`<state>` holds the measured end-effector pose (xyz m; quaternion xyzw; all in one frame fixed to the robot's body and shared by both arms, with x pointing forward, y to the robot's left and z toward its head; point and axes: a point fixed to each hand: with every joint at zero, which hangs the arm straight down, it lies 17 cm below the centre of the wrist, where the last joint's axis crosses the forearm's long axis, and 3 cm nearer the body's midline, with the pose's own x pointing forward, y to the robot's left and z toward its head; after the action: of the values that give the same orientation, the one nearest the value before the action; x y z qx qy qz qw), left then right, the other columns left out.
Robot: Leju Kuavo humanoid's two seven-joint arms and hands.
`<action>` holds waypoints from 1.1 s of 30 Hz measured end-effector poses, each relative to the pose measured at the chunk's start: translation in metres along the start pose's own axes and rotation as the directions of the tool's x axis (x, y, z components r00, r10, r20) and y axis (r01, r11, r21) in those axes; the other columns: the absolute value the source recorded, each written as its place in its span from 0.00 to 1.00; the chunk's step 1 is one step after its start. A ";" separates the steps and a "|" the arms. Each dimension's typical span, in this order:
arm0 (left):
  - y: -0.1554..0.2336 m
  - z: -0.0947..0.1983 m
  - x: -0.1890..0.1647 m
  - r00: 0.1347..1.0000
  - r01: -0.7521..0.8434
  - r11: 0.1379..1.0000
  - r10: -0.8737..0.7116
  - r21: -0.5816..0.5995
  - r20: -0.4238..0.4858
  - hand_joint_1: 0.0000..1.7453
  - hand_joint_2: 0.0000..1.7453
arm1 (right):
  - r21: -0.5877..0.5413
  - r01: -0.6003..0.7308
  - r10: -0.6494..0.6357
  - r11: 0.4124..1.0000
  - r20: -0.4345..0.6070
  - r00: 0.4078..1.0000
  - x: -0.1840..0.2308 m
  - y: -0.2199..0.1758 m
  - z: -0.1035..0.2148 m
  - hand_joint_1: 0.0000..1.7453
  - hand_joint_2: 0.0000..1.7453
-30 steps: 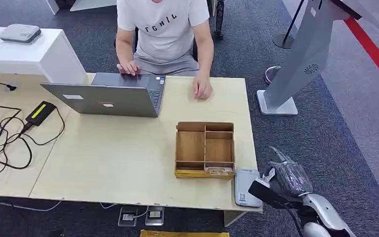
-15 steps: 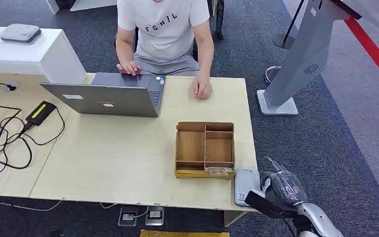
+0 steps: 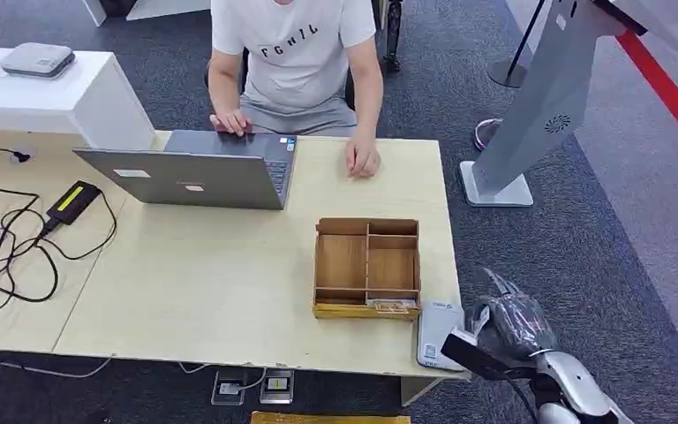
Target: Pass the card to the sensor for recognition and then transmit it.
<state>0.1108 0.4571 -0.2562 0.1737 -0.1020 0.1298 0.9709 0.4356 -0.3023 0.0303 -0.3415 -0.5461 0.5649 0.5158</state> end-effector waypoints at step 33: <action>0.008 -0.001 -0.002 1.000 -0.011 1.000 0.011 0.014 -0.022 0.00 0.00 | -0.119 -0.012 0.018 0.993 0.052 0.999 0.019 -0.076 0.006 1.00 1.00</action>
<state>0.1067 0.4646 -0.2551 0.1783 -0.0913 0.1377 0.9700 0.4418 -0.2951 0.1087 -0.3605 -0.5896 0.5441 0.4759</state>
